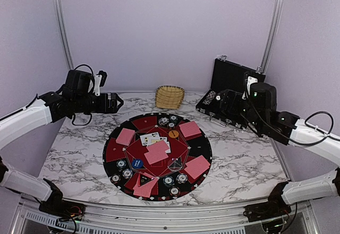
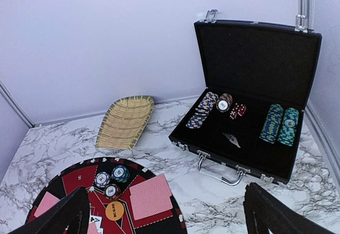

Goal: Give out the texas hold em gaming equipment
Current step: Reset both arms

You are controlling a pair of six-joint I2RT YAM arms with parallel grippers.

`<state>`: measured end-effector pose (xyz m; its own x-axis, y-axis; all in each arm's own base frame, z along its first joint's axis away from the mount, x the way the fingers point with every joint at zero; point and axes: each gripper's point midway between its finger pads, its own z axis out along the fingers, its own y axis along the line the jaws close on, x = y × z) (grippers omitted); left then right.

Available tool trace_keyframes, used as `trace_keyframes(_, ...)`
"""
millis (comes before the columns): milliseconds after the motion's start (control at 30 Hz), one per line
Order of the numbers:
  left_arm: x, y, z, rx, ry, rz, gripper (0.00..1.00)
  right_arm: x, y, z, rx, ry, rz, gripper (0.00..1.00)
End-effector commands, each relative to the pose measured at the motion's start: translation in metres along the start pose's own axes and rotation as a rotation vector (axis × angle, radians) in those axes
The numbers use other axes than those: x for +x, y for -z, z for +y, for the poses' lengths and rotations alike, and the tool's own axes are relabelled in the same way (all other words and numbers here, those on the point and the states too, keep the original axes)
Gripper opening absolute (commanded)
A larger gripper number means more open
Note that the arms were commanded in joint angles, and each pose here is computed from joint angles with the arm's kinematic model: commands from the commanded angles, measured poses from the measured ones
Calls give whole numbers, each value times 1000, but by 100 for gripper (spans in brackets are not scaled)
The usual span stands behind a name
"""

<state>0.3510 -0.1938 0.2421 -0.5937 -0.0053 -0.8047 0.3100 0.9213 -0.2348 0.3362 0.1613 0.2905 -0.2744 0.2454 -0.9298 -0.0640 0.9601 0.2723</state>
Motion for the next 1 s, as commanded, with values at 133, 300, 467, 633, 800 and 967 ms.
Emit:
trace_keyframes(133, -31, 29, -1, 30, 37, -210, 99, -23, 7, -4, 15, 18, -59, 98)
trace_keyframes(300, -31, 30, -2, 40, 47, -216, 99, -24, 7, -2, 8, 22, -60, 98)
trace_keyframes(467, -33, 30, -2, 41, 54, -225, 99, -22, 5, -3, 21, 28, -47, 98)
trace_keyframes(633, -36, 32, -3, 44, 54, -231, 99, -20, 5, -4, 22, 31, -48, 99)
trace_keyframes(800, -35, 31, -4, 51, 51, -227, 99, -18, 2, -3, 21, 33, -43, 98)
trace_keyframes(967, -35, 32, -5, 56, 51, -228, 99, -15, 1, -3, 19, 31, -38, 98)
